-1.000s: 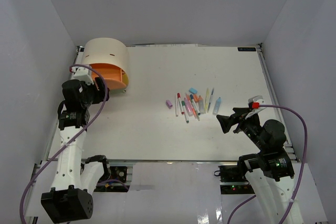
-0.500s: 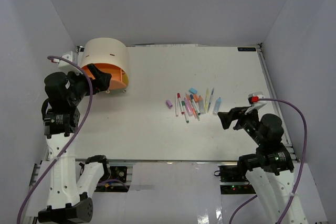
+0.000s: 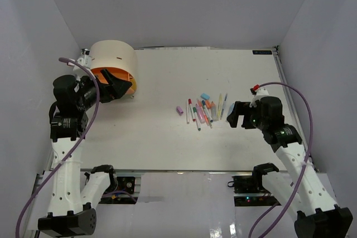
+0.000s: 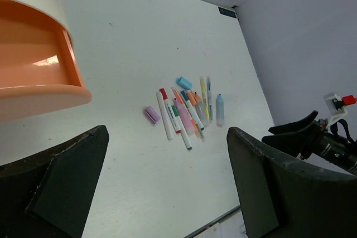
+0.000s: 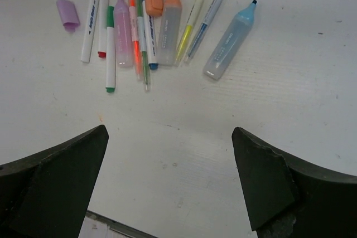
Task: Sort the stationery into containers
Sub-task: Pick up the pen from the center of the board.
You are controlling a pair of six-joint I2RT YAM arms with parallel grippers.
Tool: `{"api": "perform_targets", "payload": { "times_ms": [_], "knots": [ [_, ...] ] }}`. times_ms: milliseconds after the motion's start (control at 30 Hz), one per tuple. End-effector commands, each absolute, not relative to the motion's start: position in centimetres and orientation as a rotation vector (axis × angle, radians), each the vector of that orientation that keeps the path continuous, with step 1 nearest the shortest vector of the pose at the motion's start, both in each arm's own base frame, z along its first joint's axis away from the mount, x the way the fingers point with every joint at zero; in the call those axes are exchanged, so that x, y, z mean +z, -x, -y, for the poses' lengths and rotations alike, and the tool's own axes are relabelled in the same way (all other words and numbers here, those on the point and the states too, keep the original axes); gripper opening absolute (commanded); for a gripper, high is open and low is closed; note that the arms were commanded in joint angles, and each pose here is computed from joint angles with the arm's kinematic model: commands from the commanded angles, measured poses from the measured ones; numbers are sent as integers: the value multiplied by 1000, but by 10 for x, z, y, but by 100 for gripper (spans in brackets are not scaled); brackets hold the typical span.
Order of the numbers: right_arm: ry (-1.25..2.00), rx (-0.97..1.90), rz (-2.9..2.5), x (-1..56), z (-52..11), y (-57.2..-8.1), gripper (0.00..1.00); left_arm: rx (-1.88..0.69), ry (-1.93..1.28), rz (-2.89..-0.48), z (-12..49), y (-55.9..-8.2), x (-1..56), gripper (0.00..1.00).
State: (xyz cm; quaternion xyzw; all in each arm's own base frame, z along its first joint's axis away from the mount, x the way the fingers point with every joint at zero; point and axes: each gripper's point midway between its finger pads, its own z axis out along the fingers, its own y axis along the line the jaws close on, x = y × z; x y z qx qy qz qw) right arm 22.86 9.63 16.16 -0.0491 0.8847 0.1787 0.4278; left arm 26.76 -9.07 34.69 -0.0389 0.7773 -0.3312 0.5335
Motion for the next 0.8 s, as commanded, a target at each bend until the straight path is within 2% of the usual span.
{"api": "perform_targets", "payload": {
  "times_ms": [0, 133, 200, 333, 533, 600, 767],
  "knots": [
    [155, 472, -2201, 172, -112, -240, 99, -810, 63, -1836, 98, -270, 350, 98],
    [231, 444, -2269, 159, -136, -243, 100, -712, 60, -1833, 88, -274, 343, 98],
    [261, 398, -2268, 159, -146, -243, 93, -660, 63, -1832, 81, -273, 340, 98],
    [305, 365, -2323, 141, -174, -238, 87, -541, 116, -1859, 64, -266, 326, 98],
    [391, 291, -2412, 114, -213, -231, 78, -492, 158, -1910, 57, -260, 303, 98],
    [395, 275, -2432, 107, -226, -230, 71, -476, 162, -1914, 56, -259, 301, 98],
    [380, 256, -2475, 90, -248, -233, 64, -472, 160, -1905, 55, -257, 303, 98]
  ]
}}
